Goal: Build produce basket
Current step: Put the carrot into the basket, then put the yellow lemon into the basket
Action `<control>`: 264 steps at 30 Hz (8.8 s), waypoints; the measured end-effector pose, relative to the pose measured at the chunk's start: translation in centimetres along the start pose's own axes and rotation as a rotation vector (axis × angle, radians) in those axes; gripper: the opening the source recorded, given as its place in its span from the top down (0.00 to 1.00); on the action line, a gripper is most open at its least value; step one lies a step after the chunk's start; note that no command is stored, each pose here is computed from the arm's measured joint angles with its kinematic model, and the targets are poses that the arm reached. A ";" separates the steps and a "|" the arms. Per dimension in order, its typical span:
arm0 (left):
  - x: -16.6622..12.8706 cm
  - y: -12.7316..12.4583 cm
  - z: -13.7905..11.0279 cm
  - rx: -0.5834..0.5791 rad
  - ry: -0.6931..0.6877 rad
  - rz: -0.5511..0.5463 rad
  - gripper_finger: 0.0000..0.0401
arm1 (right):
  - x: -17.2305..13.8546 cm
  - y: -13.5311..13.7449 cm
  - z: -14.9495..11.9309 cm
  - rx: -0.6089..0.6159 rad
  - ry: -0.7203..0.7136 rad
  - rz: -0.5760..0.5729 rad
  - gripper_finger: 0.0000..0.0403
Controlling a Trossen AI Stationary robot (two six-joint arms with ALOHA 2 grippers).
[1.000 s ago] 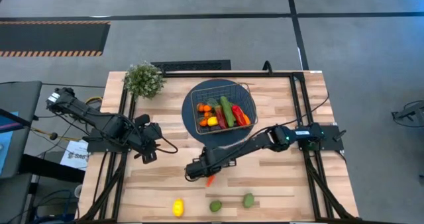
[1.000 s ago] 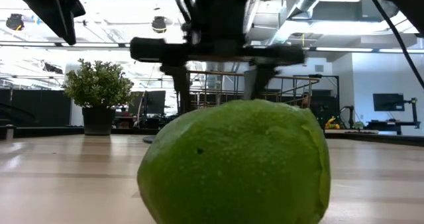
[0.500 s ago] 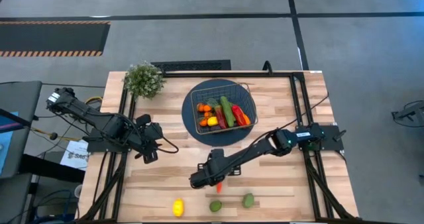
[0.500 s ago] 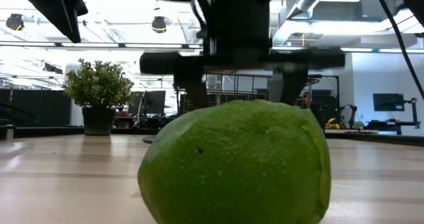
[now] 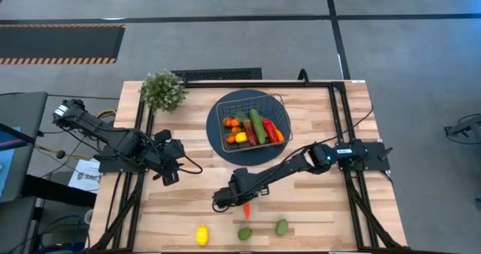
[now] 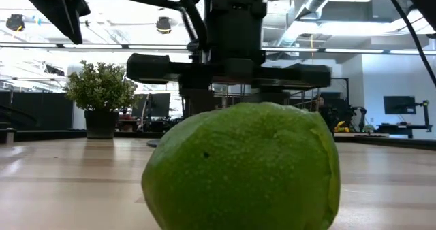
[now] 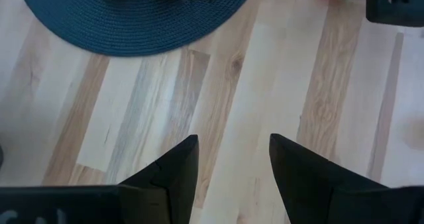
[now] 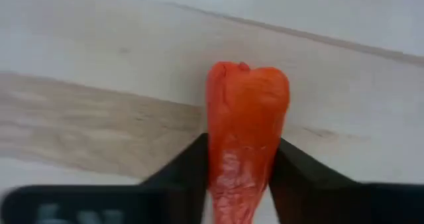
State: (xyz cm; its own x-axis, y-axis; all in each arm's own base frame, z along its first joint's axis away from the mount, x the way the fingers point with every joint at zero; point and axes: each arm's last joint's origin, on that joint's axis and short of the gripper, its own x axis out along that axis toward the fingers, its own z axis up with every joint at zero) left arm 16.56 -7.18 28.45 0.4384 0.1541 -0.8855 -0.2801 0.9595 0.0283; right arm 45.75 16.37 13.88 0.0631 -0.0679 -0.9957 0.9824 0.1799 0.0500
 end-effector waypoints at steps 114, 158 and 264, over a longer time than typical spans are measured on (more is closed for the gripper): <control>-0.1 -0.1 1.2 -0.531 -0.234 0.061 0.57 | -4.5 -14.9 22.6 -0.385 -0.264 0.121 0.80; -0.1 -0.1 1.1 -0.569 -0.241 0.067 0.57 | -22.7 -12.9 22.9 -0.774 -0.455 0.277 0.39; 15.6 -20.1 1.5 -1.275 0.434 -0.294 0.37 | -30.1 -18.0 22.6 -1.235 -0.498 0.028 0.39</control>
State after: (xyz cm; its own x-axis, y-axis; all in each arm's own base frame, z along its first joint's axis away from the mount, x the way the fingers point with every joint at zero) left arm 30.32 -23.74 14.78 0.3839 -0.3259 -0.8640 -0.9092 0.0299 -0.4153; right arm 30.14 -6.98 44.67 0.3979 -0.3514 -0.8475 0.1935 0.9351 -0.2969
